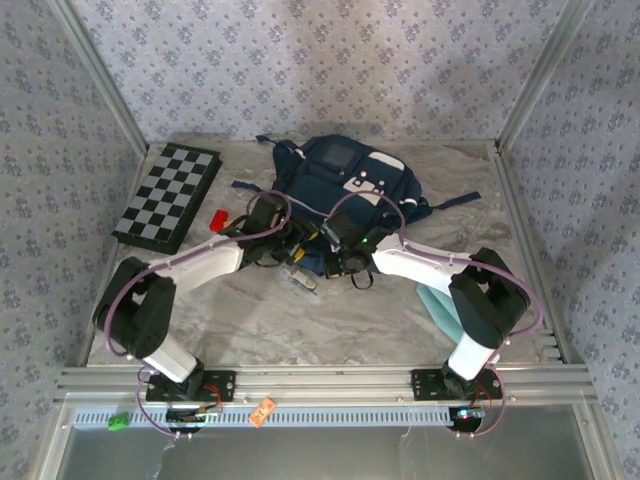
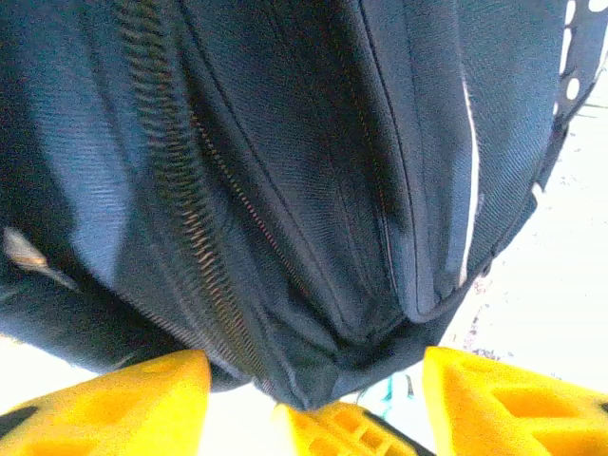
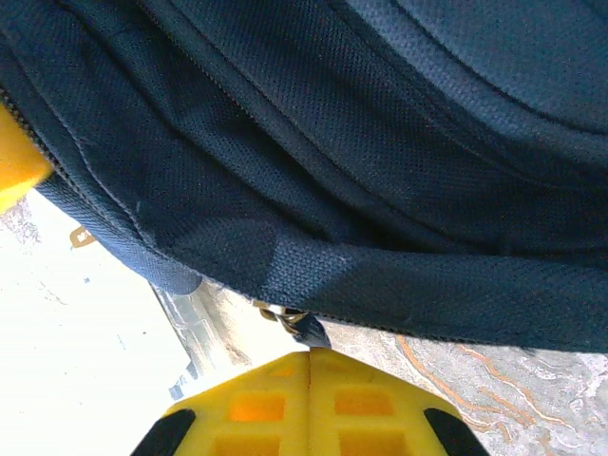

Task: Pack the student bag
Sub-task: Zip the student bag at the top-center of the table.

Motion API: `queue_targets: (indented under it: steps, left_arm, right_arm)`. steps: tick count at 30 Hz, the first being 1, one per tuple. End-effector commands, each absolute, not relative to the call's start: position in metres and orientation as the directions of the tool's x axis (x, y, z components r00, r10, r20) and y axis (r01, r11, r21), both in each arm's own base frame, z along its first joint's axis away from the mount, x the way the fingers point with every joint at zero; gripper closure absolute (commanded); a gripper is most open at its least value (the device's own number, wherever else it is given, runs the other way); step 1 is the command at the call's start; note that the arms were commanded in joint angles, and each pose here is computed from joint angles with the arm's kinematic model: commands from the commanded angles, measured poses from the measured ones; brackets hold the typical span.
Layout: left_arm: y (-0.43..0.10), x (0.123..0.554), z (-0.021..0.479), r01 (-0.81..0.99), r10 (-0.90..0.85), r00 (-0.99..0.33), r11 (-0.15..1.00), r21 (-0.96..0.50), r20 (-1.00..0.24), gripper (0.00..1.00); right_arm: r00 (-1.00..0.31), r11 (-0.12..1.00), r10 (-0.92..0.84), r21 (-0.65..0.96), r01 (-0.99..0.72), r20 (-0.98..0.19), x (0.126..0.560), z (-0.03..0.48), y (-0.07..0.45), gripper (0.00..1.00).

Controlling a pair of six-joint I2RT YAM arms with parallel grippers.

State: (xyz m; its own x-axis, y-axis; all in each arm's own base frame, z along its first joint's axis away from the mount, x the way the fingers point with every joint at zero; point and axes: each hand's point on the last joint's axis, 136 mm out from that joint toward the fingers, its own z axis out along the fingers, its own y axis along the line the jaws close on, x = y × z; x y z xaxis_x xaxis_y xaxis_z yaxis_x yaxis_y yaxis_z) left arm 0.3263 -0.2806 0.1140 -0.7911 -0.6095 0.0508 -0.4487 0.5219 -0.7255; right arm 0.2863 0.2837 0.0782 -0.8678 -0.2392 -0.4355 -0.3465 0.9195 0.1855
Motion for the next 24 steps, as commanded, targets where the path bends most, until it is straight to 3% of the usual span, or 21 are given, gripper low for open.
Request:
queue_targets:
  steps: [1,7,13,17,24]
  left_arm:
    - [-0.284,0.338,0.108,-0.501,-0.655,-0.751,0.487,-0.715,0.081,0.46]
    - [-0.288,0.338,0.09,-0.548,-0.665,-0.736,0.476,-0.688,0.126,0.65]
    - [-0.292,0.341,0.097,-0.55,-0.666,-0.732,0.456,-0.7,0.141,0.91]
    - [-0.296,0.343,0.112,-0.534,-0.658,-0.739,0.441,-0.722,0.144,0.99]
    - [-0.298,0.345,0.128,-0.508,-0.655,-0.746,0.44,-0.74,0.122,1.0]
  right_arm:
    - [-0.863,0.917,-0.223,0.204,-0.344,-0.454,0.291,0.085,0.289,1.0]
    - [-0.87,0.918,-0.173,0.243,-0.312,-0.462,0.283,0.091,0.286,0.95]
    - [-0.86,0.914,-0.119,0.283,-0.29,-0.496,0.276,0.094,0.278,0.76]
    - [-0.844,0.876,-0.089,0.362,-0.319,-0.528,0.272,0.088,0.286,0.62]
    - [-0.821,0.893,-0.066,0.334,-0.302,-0.567,0.292,0.075,0.291,0.54]
